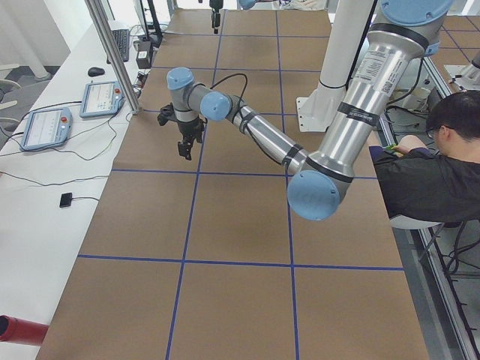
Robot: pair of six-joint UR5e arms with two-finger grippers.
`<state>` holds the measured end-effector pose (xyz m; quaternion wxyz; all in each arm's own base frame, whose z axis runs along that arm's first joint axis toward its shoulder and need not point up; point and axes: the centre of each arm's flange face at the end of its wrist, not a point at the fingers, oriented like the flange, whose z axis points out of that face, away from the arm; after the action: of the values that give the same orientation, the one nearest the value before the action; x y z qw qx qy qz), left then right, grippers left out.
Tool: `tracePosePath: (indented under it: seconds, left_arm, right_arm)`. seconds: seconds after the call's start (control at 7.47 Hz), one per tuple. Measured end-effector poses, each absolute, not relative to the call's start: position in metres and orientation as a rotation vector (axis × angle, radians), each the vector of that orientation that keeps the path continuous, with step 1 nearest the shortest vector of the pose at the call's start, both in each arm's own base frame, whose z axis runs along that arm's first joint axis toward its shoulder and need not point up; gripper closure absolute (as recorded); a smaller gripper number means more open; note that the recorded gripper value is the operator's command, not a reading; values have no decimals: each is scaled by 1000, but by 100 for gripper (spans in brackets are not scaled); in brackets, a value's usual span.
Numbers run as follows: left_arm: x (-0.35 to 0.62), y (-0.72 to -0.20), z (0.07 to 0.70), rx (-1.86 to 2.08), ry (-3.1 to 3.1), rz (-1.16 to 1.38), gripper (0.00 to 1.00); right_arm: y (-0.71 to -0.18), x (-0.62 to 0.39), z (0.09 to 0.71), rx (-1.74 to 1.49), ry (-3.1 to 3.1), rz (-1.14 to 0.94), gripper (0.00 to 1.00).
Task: Place and press bell with both arms
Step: 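Withdraw the left gripper while the right gripper moves toward the bell, then lower the right gripper over the bell's top button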
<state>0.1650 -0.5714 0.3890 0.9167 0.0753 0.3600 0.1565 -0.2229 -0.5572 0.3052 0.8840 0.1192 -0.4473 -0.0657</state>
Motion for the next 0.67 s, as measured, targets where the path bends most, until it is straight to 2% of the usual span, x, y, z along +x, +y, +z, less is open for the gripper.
tracePosePath:
  seconds: [0.27,0.54,0.67]
  left_arm:
    - [63,-528,472,169,689,383,0]
    - [-24,-476,543,132,670,318,0]
    - [-58,-448,571,112,670,251,0]
  right_arm:
    - [-548,-290,263,235,-934,-105,0]
    - [-546,-355,217,223,-905,-86,1]
    - [-548,-386,196,219,-886,-84,7]
